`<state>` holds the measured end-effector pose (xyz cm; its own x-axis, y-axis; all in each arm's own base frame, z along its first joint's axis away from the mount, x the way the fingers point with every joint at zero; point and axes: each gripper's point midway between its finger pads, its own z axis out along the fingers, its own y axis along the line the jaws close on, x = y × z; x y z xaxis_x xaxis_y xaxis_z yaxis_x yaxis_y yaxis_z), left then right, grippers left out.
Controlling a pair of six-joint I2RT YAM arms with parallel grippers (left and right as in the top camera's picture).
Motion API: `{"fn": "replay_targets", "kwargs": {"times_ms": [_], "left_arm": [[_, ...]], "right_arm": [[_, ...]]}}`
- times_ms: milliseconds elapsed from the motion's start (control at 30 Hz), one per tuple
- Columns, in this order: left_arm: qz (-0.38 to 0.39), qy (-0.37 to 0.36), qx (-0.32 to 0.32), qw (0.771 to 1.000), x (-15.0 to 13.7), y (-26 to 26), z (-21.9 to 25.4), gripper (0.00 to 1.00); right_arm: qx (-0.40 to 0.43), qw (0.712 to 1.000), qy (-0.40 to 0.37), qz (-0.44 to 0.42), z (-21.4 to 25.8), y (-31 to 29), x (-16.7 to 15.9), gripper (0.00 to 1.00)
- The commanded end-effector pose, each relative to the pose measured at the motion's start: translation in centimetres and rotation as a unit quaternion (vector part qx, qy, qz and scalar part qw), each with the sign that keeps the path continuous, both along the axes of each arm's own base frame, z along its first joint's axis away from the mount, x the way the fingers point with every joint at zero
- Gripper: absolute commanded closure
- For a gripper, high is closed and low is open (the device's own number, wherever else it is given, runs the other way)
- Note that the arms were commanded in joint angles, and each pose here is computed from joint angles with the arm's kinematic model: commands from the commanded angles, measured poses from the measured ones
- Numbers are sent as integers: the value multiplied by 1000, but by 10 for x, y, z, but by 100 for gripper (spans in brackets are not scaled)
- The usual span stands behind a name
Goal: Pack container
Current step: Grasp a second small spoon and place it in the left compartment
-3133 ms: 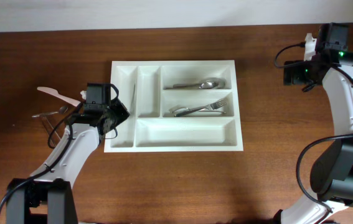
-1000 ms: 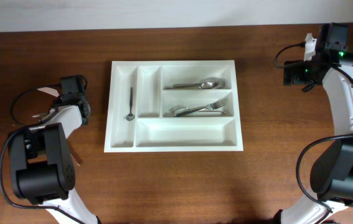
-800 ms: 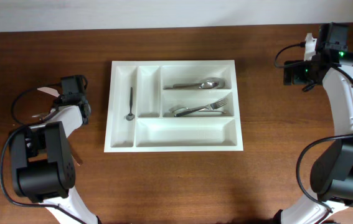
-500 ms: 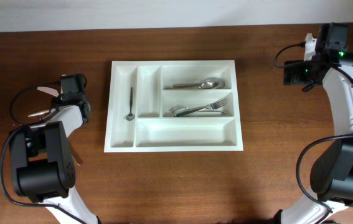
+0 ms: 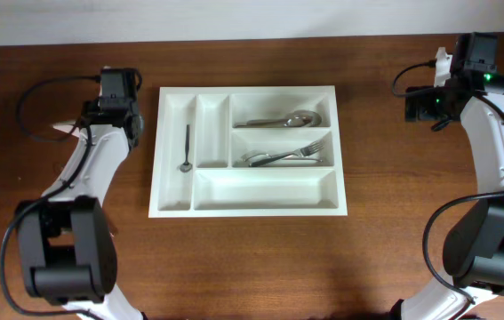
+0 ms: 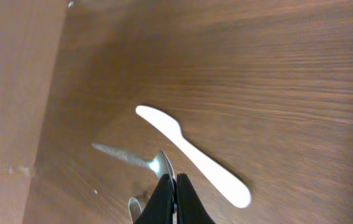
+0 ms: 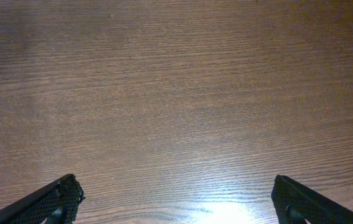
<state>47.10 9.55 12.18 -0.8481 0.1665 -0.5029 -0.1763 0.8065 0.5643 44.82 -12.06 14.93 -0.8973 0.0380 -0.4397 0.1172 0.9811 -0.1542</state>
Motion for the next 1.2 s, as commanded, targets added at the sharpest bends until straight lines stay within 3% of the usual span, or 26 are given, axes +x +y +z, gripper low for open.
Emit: {"fn": "replay_targets", "kwargs": {"times_ms": [0, 133, 233, 600, 933, 1167], "left_arm": [[-103, 2, -66, 992, 9, -56, 20, 98], [-264, 84, -109, 955, -13, -138, 4, 98], [-324, 130, -99, 932, -31, -174, -5, 98], [-428, 165, -99, 883, -53, -230, -11, 98], [-424, 148, -101, 888, -44, -224, -7, 98], [-381, 139, -132, 905, -32, -177, -9, 98]], "right_arm": [[-3, 1000, -7, 3, 5, 0, 3, 1], [-3, 1000, -7, 3, 5, 0, 3, 1], [-3, 1000, -7, 3, 5, 0, 3, 1], [-3, 1000, -7, 3, 5, 0, 3, 1], [-3, 1000, -7, 3, 5, 0, 3, 1], [-3, 1000, -7, 3, 5, 0, 3, 1]]}}
